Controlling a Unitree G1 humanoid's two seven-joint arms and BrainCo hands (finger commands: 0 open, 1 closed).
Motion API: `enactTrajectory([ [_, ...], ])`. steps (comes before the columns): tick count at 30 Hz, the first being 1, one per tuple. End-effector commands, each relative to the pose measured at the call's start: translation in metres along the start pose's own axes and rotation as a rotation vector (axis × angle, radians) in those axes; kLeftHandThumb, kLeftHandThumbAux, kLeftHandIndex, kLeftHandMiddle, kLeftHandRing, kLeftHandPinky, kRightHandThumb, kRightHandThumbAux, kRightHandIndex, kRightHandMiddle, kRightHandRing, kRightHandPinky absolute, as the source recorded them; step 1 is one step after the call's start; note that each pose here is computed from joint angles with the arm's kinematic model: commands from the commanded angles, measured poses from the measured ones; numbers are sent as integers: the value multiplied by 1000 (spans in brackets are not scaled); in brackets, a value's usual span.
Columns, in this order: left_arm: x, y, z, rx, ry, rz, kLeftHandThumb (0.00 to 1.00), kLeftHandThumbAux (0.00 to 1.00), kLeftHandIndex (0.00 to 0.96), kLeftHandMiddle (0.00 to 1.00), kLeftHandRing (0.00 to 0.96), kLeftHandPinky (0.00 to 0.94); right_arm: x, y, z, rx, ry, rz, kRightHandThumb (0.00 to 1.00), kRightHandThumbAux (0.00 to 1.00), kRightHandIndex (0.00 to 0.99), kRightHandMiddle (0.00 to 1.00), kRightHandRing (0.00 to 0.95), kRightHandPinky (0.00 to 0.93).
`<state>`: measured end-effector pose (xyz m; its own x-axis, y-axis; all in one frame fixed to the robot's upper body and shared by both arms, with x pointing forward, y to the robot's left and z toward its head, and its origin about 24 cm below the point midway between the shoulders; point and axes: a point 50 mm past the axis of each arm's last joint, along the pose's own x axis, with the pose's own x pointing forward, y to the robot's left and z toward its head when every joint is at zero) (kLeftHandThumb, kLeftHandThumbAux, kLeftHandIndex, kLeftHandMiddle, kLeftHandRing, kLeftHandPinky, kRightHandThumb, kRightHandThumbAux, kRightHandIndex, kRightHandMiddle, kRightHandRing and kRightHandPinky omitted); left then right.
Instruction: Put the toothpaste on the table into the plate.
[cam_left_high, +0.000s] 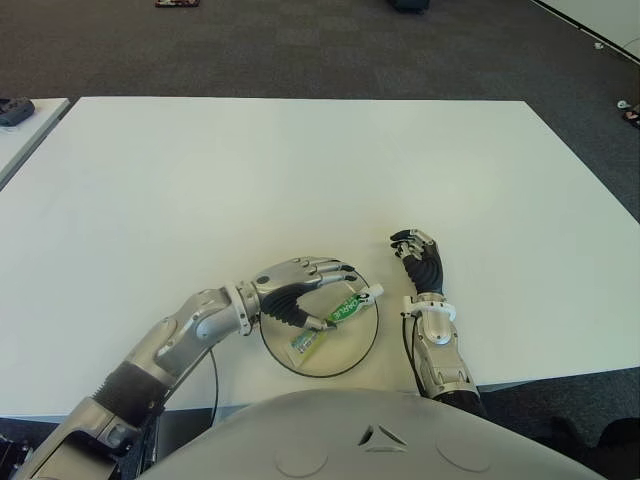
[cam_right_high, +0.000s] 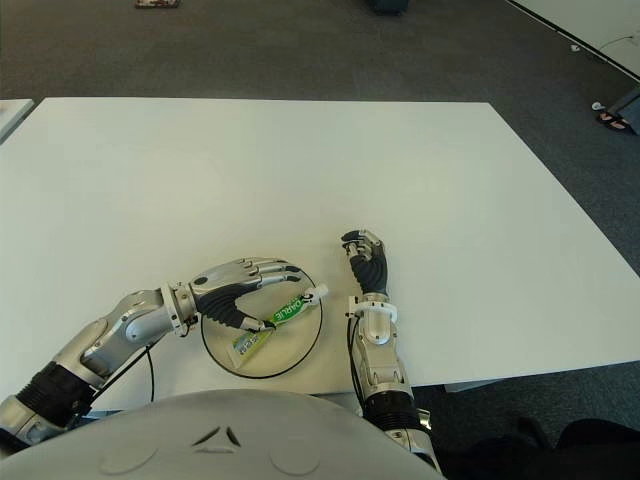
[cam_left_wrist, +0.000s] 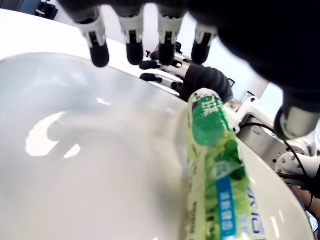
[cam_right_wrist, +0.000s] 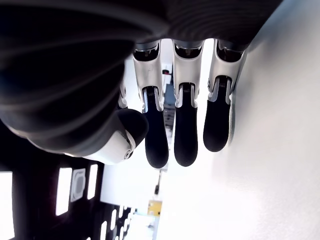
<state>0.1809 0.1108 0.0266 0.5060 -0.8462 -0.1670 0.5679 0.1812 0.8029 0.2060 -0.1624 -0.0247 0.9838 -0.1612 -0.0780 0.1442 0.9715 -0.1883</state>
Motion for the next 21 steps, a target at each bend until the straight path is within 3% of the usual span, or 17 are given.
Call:
enactTrajectory([
  [1,0,2,-2,-11,-1,6,242,323,0,0,0,0,-3,1,-8,-24,43,13,707,731,425,458,453,468],
  [10,-2,10,-5,-29,20,83,294,278,0,0,0,0,-3,1,-8,-23,46,11,707,730,425,456,446,450],
  [15,-12,19,-14,-97,37,299,286,276,0,0,0,0,-3,1,-8,-13,44,12,707,730,426,454,445,461],
  [21,-23,17,-24,-306,10,548,168,337,0,10,0,14,-3,1,-7,-5,40,13,707,730,426,463,456,470],
])
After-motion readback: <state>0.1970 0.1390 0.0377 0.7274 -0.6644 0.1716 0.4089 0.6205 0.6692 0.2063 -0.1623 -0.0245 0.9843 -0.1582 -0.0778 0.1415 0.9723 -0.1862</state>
